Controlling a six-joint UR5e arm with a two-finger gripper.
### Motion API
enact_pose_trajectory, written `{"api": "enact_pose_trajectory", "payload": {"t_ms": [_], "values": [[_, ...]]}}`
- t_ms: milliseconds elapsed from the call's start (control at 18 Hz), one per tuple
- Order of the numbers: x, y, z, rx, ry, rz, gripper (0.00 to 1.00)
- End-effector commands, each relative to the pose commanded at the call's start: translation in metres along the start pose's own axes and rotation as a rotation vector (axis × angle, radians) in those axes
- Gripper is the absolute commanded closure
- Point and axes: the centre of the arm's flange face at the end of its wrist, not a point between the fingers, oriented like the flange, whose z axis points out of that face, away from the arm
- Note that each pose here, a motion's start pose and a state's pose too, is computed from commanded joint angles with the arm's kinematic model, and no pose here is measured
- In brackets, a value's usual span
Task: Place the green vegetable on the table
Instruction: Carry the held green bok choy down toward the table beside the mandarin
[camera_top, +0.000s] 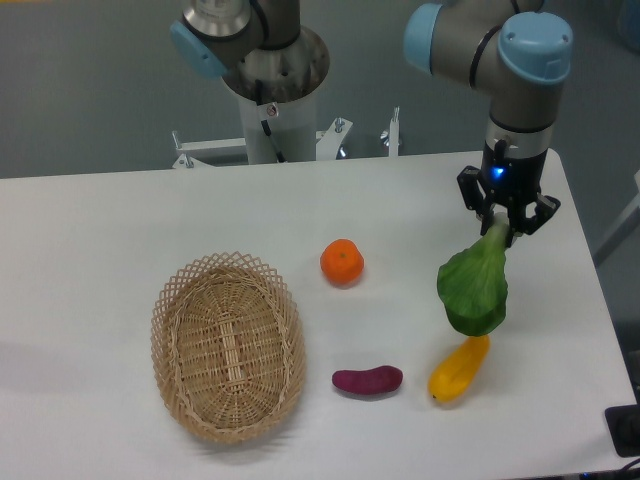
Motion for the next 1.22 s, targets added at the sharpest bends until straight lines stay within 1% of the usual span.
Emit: {"api": "enact_pose_trajectory", "payload": {"t_ms": [500,611,667,778,889,1056,1222], "values": [[0.015,-0.001,0.022,-0.001,0.036,0.005,0.57],[0.023,0.0,0.033,-0.004,0.057,0.002,0.57],[0.027,-0.001,0.039,-0.003,0.055,0.0,0.57],[0.039,-0.012,0.057,0.0,0.04,0.018,0.57],[0.054,-0.023,0.07,0.005,0.032,0.006,0.57],[0.072,-0.042,0.081,-0.001,0.054,0.001,0.57],[0.087,-0.063,0.1,0.001,0.091,0.069,0.57]]}}
